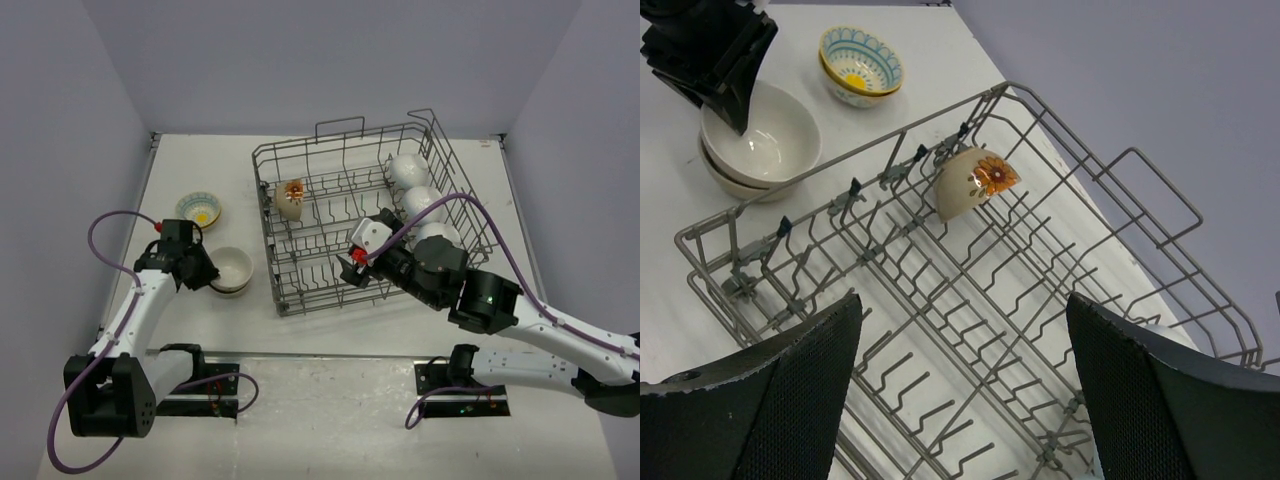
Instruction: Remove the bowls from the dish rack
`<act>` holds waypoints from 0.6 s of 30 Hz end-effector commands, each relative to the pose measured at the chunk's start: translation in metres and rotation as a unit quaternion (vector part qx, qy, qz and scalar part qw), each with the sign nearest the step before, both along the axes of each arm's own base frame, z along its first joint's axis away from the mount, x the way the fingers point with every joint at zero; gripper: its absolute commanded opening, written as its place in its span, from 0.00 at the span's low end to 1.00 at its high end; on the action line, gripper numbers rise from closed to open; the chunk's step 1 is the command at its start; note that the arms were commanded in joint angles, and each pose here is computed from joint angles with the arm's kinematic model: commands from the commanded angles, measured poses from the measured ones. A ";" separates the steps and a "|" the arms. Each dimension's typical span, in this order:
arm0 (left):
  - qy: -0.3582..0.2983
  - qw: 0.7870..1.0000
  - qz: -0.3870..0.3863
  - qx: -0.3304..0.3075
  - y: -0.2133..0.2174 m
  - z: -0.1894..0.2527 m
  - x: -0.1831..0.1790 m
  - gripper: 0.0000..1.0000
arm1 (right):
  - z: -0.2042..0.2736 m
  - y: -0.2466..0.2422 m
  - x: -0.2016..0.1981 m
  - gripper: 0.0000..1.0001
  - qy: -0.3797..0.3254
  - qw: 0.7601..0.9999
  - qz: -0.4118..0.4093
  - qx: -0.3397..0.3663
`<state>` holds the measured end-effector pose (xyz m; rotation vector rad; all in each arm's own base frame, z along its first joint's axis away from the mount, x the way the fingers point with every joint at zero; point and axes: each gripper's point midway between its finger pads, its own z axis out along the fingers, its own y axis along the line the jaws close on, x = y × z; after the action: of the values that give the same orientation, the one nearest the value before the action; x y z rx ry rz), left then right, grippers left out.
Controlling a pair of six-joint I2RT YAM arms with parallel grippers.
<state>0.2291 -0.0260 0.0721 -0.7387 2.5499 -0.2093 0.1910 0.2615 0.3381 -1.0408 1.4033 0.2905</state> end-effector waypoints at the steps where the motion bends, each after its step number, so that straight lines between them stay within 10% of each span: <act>1: -0.043 0.999 0.003 -0.016 -0.004 0.020 0.017 0.32 | 0.010 0.002 -0.002 0.83 -0.009 1.000 0.008 0.018; 18: -0.053 0.998 -0.006 -0.023 -0.007 0.033 0.000 0.11 | 0.002 0.014 0.009 0.84 0.022 0.999 0.017 0.020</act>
<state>0.2202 -0.0277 0.0901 -0.7234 2.5120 -0.2365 0.2022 0.2690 0.3220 -1.0675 1.4492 0.3079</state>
